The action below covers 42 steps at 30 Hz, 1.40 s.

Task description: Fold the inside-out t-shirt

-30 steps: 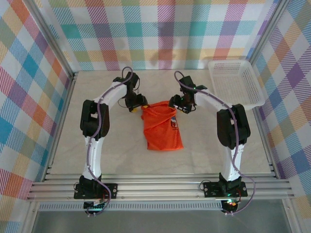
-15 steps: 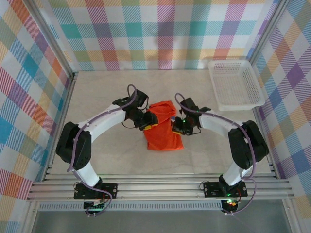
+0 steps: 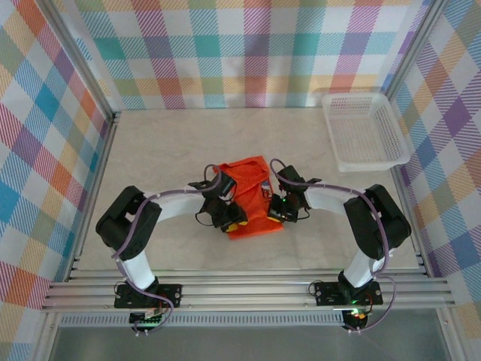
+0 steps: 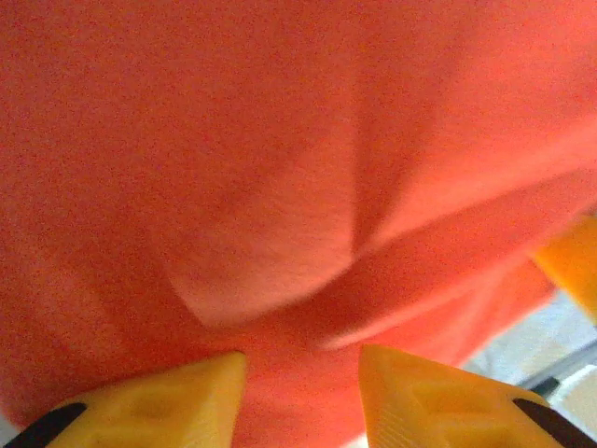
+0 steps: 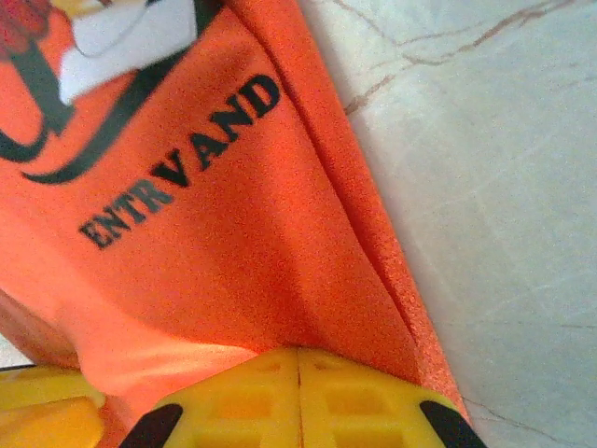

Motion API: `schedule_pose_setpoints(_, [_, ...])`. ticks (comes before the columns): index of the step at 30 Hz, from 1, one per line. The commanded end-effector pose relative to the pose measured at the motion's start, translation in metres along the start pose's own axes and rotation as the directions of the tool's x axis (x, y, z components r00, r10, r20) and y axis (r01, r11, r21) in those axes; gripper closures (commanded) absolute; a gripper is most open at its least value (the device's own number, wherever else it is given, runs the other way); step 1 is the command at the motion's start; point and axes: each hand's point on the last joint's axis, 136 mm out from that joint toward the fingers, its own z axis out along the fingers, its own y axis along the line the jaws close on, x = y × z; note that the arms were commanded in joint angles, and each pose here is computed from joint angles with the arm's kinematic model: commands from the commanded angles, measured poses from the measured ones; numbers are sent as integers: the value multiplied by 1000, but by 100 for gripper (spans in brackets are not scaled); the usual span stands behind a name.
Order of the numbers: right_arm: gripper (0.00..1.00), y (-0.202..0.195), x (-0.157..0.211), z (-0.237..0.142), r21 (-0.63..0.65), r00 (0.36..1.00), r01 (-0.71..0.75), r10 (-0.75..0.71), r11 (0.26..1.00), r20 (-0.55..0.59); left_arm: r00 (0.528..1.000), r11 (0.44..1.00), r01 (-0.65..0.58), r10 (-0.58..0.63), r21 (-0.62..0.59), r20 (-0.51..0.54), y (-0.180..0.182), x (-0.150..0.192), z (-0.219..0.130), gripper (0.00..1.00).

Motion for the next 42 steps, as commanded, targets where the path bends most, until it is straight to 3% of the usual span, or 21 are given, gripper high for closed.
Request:
schedule_pose_setpoints(1, [93, -54, 12, 19, 190, 998, -70, 70, 979, 7, 994, 973, 98, -104, -209, -18, 81, 17, 18, 60])
schedule_pose_setpoints(6, [94, -65, 14, 18, 220, 996, -87, 83, 972, 26, 993, 958, 116, -120, -261, 1, 107, 16, 1, 59])
schedule_pose_setpoints(12, [88, -34, 15, -9, 174, 999, 9, -18, 985, 47, 998, 972, -26, 37, -232, 44, 50, -11, -48, 51])
schedule_pose_setpoints(15, [73, -6, 3, -33, 122, 989, 93, -106, 988, 103, 990, 972, -109, 126, -207, 68, 17, -28, -69, 47])
schedule_pose_setpoints(17, [50, 9, -15, -46, 116, 974, 146, -164, 982, 159, 986, 973, -126, 145, -194, 86, 5, -46, -80, 46])
schedule_pose_setpoints(19, [34, 21, -35, -52, 90, 961, 182, -196, 979, 197, 985, 983, -122, 136, -139, 101, -6, -66, -85, 42])
schedule_pose_setpoints(22, [25, 39, -65, -51, 25, 945, 243, -243, 970, 220, 988, 994, -102, 106, -39, 115, -14, -96, -87, 40])
schedule_pose_setpoints(25, [20, 55, -94, -43, -5, 932, 306, -299, 952, 207, 986, 995, -99, 101, -24, 133, -9, -122, -90, 37])
schedule_pose_setpoints(29, [19, 63, -126, -25, -29, 934, 326, -317, 945, 166, 989, 997, -80, 77, 15, 127, -4, -148, -83, 36])
schedule_pose_setpoints(36, [21, 78, -159, -7, -55, 931, 340, -328, 939, 163, 995, 997, -62, 58, 44, 84, -2, -164, -51, 34])
schedule_pose_setpoints(42, [37, 97, -161, 9, -164, 948, 310, -290, 937, 131, 997, 994, -33, 25, 103, 76, -13, -179, -29, 37])
